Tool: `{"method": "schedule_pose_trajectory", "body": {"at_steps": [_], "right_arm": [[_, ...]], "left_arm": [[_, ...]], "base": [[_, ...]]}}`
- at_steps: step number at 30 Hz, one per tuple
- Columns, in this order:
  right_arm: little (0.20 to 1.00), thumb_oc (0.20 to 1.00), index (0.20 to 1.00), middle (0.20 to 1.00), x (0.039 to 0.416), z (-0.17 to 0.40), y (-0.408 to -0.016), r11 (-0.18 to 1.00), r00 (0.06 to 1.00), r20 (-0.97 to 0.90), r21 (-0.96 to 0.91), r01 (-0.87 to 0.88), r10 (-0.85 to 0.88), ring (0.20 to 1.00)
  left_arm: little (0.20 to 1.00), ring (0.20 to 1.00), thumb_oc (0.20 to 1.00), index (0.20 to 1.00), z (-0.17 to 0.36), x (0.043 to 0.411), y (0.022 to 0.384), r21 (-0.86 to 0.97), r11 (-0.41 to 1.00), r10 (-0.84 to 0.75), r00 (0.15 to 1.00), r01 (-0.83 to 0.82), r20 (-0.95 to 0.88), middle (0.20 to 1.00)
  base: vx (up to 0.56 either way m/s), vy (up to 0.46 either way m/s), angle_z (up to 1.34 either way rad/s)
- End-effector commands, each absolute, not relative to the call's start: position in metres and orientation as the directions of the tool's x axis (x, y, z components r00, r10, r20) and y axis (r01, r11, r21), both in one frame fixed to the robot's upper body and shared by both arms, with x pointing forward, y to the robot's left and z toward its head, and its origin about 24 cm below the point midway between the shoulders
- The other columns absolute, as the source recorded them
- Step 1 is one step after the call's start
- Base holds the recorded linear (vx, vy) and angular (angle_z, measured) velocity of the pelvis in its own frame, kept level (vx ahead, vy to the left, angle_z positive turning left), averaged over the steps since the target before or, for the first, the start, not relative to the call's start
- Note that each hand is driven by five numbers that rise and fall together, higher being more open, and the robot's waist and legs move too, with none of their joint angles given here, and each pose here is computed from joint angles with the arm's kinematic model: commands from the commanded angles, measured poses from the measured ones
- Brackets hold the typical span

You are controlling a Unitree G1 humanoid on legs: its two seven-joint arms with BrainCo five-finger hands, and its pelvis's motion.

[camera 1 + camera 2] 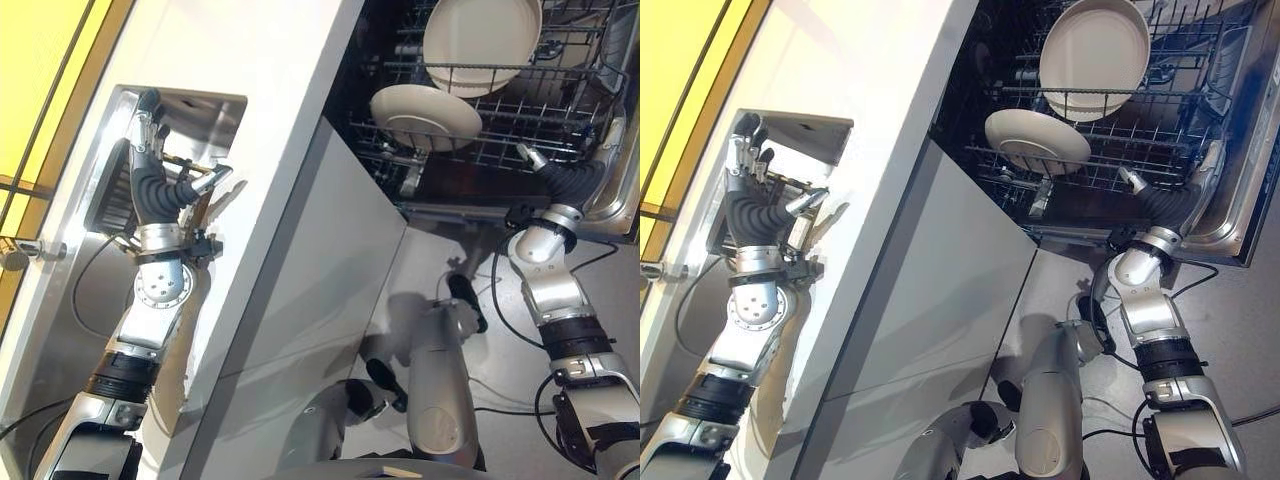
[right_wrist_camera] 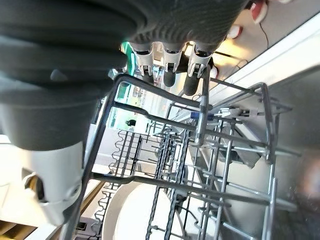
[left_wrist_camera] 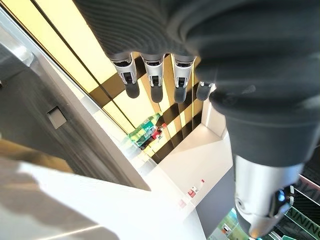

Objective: Pick up plates and place into dishwasher.

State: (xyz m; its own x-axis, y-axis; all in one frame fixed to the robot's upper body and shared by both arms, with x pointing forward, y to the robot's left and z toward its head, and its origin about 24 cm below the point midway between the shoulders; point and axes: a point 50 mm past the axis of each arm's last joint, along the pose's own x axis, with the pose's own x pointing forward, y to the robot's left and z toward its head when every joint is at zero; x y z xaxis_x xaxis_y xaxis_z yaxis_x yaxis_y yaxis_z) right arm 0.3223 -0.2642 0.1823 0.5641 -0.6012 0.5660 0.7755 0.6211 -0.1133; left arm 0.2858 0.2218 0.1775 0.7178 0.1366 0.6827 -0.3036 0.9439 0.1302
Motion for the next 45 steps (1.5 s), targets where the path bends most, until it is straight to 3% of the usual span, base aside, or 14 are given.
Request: {"method": "schedule_pose_trajectory", "body": {"at_steps": [1, 6, 11, 15, 32, 45], "right_arm": [[1.000, 1.000, 1.000, 1.000, 0.334, 0.198, -0.267, 0.642, 0.585, 0.511, -0.082, 0.763, -0.630, 1.000], [1.000, 1.000, 1.000, 1.000, 0.353, 0.205, -0.256, 0.730, 0.698, 0.477, -0.155, 0.665, -0.535, 1.000], [1.000, 1.000, 1.000, 1.000, 0.362, 0.200, -0.237, 0.845, 0.842, 0.427, -0.264, 0.465, -0.329, 1.000], [1.000, 1.000, 1.000, 1.000, 0.368, 0.206, -0.231, 0.877, 0.872, 0.415, -0.278, 0.392, -0.258, 1.000], [1.000, 1.000, 1.000, 1.000, 0.390, 0.223, -0.177, 0.930, 0.930, 0.366, -0.333, 0.154, -0.023, 1.000], [1.000, 1.000, 1.000, 1.000, 0.393, 0.249, -0.163, 0.937, 0.901, 0.435, -0.313, 0.155, -0.004, 1.000]], "left_arm": [[1.000, 1.000, 1.000, 1.000, 0.158, 0.291, 0.211, 0.155, 0.957, 0.099, 0.781, -0.244, 0.616, 1.000], [1.000, 1.000, 1.000, 1.000, 0.162, 0.292, 0.214, 0.168, 0.959, 0.076, 0.778, -0.228, 0.623, 1.000], [1.000, 1.000, 1.000, 1.000, 0.166, 0.291, 0.218, 0.183, 0.958, 0.061, 0.781, -0.221, 0.621, 1.000], [1.000, 1.000, 1.000, 1.000, 0.170, 0.294, 0.220, 0.197, 0.954, 0.059, 0.781, -0.228, 0.622, 1.000], [1.000, 1.000, 1.000, 1.000, 0.176, 0.299, 0.211, 0.212, 0.955, 0.030, 0.781, -0.206, 0.624, 1.000], [1.000, 1.000, 1.000, 1.000, 0.177, 0.296, 0.219, 0.196, 0.950, 0.069, 0.775, -0.243, 0.628, 1.000]], "base": [[-0.07, -0.094, 0.17], [-0.01, -0.034, 0.08], [0.00, -0.064, 0.00], [-0.02, -0.077, 0.09], [0.03, -0.003, 0.00], [0.00, 0.048, 0.04]]}}
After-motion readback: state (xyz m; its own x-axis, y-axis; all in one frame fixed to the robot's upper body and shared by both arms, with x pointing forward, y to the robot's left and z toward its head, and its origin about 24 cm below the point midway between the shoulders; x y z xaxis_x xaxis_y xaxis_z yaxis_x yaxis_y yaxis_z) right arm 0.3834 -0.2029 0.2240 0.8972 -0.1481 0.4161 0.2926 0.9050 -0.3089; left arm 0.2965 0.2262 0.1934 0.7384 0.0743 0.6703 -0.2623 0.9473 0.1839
